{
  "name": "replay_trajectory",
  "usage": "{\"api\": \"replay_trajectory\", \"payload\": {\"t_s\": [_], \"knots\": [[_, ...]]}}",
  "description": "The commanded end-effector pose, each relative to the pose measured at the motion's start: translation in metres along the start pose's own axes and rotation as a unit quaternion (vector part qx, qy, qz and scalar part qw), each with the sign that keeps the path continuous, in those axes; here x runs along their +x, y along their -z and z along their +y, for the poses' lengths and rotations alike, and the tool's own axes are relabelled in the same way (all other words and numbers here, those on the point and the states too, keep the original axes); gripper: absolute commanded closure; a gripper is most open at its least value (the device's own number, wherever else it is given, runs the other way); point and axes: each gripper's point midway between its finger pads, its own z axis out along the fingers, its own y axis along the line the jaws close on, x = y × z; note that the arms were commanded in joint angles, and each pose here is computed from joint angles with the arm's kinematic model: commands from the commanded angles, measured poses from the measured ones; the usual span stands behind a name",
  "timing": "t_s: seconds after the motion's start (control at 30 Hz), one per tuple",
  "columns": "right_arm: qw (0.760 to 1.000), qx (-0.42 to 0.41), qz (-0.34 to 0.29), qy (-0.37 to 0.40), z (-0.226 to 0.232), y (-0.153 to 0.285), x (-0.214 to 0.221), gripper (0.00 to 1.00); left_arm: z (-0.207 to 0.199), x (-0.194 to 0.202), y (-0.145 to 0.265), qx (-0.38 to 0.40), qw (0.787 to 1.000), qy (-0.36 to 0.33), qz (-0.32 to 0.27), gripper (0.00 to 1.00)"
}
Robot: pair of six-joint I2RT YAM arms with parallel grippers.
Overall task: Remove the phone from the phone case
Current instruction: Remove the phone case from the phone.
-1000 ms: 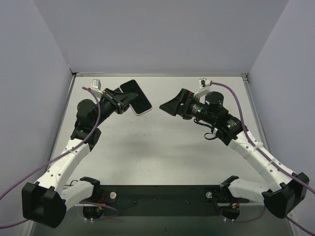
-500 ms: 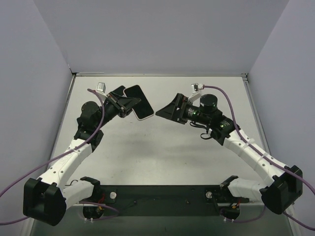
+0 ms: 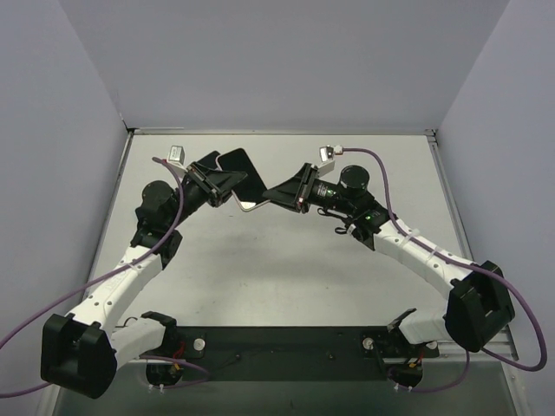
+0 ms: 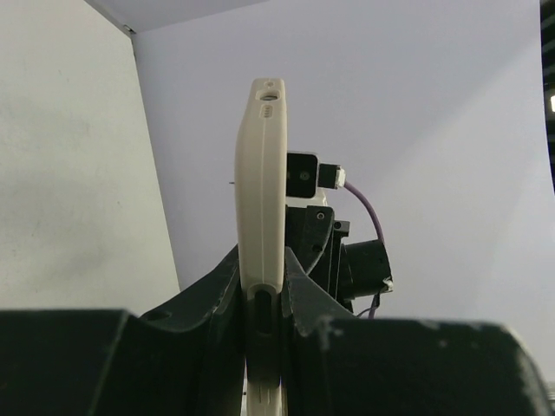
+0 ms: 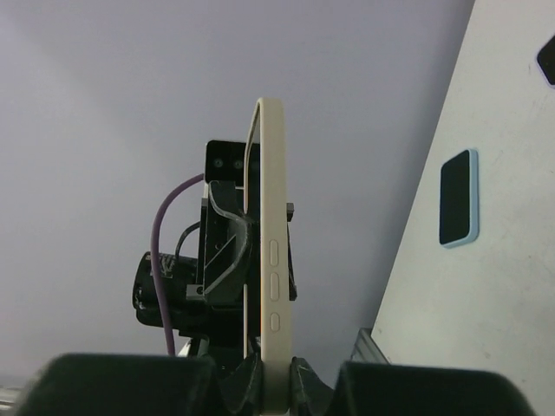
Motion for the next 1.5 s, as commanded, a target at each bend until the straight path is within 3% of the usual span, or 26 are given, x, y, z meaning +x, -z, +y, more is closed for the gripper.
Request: {"api": "replay_trajectory", "payload": {"t_s": [0.0,0.17,0.37,0.5,0.87,1.47], "knots": [[0.996,-0.081,-0.012,-0.023,0.037,0.003,-0.003,1.0,-0.055,-0.001,0.008,0.09,0.995,-0.036,-0.005,1.0],[0.986,-0.151,-0.035,-0.063,0.065,0.009,-0.015,1.0,-0.066,-0.007,0.008,0.128,0.991,-0.023,-0.02,1.0],[0.964,-0.247,-0.042,-0.094,0.123,0.01,-0.04,1.0,-0.109,-0.011,0.012,0.241,0.97,-0.009,-0.016,1.0],[0.933,-0.328,-0.043,-0.14,0.15,0.015,-0.057,1.0,-0.139,-0.013,0.015,0.292,0.956,-0.016,-0.013,1.0],[0.888,-0.376,-0.051,-0.26,0.134,-0.006,-0.083,1.0,-0.206,-0.019,0.03,0.399,0.917,-0.011,-0.008,1.0],[0.872,-0.374,-0.048,-0.312,0.119,-0.041,-0.087,1.0,-0.279,-0.001,0.079,0.502,0.865,0.018,0.004,1.0]]}}
